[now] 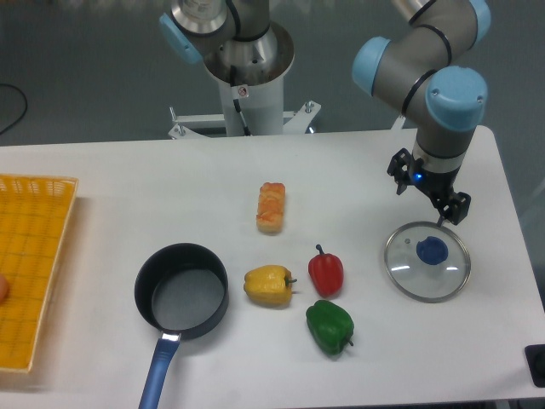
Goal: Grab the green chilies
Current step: 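Move the gripper from above the glass lid toward the green bell pepper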
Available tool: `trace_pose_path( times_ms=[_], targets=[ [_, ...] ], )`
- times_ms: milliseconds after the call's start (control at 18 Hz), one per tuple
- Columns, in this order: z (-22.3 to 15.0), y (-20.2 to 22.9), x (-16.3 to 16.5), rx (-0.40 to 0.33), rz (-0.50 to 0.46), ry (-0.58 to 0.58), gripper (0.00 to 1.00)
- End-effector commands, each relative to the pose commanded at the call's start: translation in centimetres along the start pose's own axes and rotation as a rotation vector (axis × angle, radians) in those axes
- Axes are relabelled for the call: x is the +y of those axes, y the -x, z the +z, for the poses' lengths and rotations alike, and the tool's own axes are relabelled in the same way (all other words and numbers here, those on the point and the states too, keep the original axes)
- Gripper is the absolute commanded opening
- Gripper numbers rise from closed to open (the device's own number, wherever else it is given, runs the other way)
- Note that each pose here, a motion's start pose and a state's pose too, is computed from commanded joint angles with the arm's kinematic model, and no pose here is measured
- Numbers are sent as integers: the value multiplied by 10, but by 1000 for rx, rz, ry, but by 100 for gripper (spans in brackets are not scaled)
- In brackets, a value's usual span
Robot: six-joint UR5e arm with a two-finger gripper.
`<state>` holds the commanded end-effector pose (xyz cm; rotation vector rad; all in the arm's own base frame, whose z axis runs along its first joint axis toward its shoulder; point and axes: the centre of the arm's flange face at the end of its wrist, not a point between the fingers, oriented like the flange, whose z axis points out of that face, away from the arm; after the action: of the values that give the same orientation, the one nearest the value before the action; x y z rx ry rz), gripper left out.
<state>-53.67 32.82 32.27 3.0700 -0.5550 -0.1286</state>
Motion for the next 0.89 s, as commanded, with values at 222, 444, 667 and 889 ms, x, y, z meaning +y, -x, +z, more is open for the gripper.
trace_pose_path(
  times_ms=[222, 444, 667, 889],
  targets=[
    [0, -1, -1, 0, 2, 1, 100],
    [-4, -4, -9, -5, 15, 0, 100],
    [-16, -17, -41, -16, 45, -4, 100],
    [-18, -31, -84, -17, 56, -11, 100]
  ],
)
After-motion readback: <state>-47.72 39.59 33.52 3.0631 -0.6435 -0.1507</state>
